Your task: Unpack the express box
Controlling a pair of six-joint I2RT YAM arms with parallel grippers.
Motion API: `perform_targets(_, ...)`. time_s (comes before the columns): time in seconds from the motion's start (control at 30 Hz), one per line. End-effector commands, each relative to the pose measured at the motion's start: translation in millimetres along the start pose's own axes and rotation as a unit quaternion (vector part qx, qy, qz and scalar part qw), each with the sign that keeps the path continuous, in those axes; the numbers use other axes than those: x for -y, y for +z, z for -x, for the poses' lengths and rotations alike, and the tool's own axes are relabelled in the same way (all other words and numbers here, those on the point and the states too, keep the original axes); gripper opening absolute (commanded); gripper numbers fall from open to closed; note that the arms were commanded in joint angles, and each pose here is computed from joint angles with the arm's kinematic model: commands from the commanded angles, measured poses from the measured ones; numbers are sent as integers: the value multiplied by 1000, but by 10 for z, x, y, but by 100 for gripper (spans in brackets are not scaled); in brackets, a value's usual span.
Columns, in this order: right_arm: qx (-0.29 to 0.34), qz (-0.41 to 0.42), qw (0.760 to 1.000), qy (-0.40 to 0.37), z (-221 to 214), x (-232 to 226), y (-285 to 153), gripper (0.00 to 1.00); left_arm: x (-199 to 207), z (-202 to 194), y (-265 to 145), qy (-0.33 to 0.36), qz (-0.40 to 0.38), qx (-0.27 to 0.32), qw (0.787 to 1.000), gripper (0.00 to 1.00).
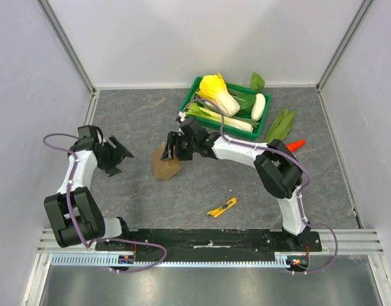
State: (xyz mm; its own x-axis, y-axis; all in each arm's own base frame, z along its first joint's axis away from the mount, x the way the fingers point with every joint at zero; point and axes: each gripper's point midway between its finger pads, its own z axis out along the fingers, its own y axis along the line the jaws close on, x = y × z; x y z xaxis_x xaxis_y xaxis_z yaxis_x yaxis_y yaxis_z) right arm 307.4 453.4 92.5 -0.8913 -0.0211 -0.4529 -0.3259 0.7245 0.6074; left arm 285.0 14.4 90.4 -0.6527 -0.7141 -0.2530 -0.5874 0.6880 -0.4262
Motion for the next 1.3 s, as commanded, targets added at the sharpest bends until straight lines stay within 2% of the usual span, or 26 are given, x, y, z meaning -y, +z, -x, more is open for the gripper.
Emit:
perform_targets(0.0,-7,147,988,53,9,-411,-67,65,132,-46,12,29,-52,-9,998,84)
perform_targets(0.1,7,208,976,66,46,-479,-75,69,146,-105,35,29,-62,-22,997,84)
perform_targets(0.17,0,211,974,85,-25,-404,-58,73,164,-132,38,30,-70,-28,997,83)
perform_targets(0.27,9,194,979,63,-35,-284,-88,88,149,-174,50,32,-72,-34,996,83)
perform_targets(0.3,23,171,983,60,-3,-193,-89,97,142,-185,54,33,-72,-35,996,83)
perform_targets(0.33,24,160,986,51,-21,-153,-97,98,134,-195,59,33,-71,-36,996,83)
perform_targets(0.47,28,103,994,-13,49,2,-135,98,129,-222,64,37,-74,-41,996,83)
perform_targets(0.6,15,14,999,-45,47,264,-225,98,162,-214,52,37,-82,-40,995,83)
perform_targets(0.67,36,-26,997,-62,189,330,-319,98,171,-219,48,37,-85,-40,995,83)
perform_targets(0.7,27,-44,996,-75,166,392,-366,98,173,-218,45,38,-85,-40,995,83)
perform_targets(1.03,87,-172,974,-121,463,609,-1096,98,265,-231,-83,52,-114,-24,992,83)
perform_targets(1.2,107,-242,958,-111,356,902,-1467,96,459,-253,-208,69,-170,-11,983,83)
perform_targets(1.27,110,-246,957,-109,312,919,-1584,95,505,-323,-221,71,-187,-20,980,83)
